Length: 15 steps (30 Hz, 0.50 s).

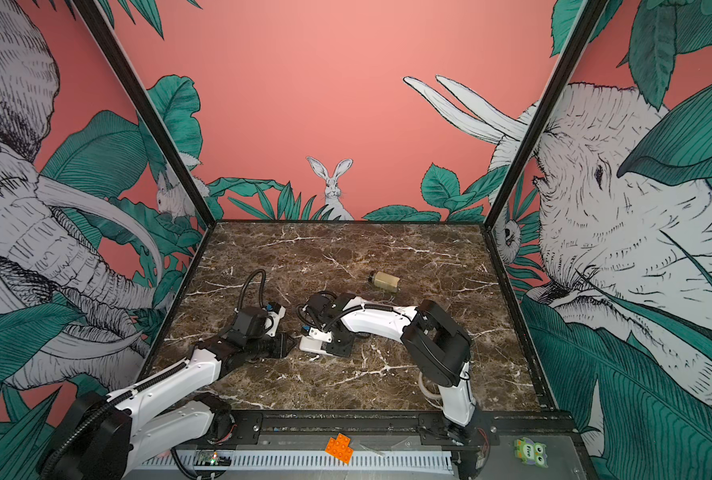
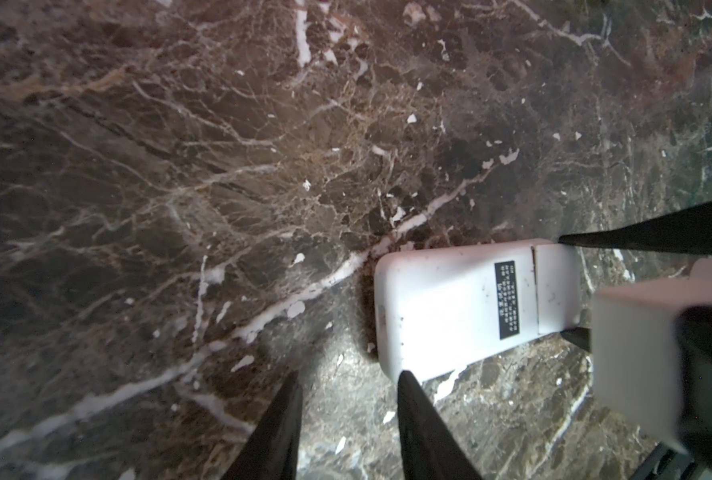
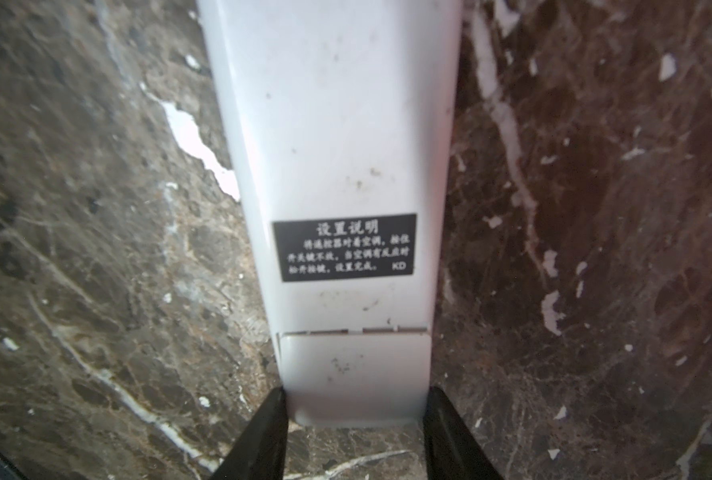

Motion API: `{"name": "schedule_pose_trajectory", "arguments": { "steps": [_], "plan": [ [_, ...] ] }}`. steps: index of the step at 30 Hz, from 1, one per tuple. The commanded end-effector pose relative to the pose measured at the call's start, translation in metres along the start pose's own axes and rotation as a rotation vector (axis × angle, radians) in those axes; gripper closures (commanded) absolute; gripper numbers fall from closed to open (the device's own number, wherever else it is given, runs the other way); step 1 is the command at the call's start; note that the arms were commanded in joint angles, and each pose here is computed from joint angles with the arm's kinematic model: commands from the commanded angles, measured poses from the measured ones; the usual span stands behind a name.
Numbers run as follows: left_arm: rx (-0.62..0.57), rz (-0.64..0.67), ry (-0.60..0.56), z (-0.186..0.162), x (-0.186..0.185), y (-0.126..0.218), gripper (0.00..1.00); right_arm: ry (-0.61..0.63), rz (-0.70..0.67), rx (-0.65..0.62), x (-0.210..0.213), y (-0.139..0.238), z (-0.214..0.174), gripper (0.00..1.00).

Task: Load the batteries into the remote control
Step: 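Press the cover down and slide it shut with the right gripper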

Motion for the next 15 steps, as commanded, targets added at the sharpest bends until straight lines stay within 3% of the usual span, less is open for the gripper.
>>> {"name": "schedule_pose_trajectory", "arguments": {
  "steps": [1,15],
  "plan": [
    [0.001,-0.006,0.009,-0.0019,0.0019,-0.0016,0.61,0.029,0.013,0.016,0.0026,-0.0041,0.0040,0.75],
    [0.016,-0.015,0.011,-0.0033,0.0018,-0.0033,0.64,0.038,0.008,0.004,0.0022,-0.0070,0.0054,0.68]
  ]
}}
Point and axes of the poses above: each gripper's point midway between its finger pads, its own y axis back along the fingers, its own x axis along the line the jaws close on, z = x × y, the point moved 9 cm from there along y, back along the fingers, and after that the axes turned 9 degrees about y, right-handed, at the moved point
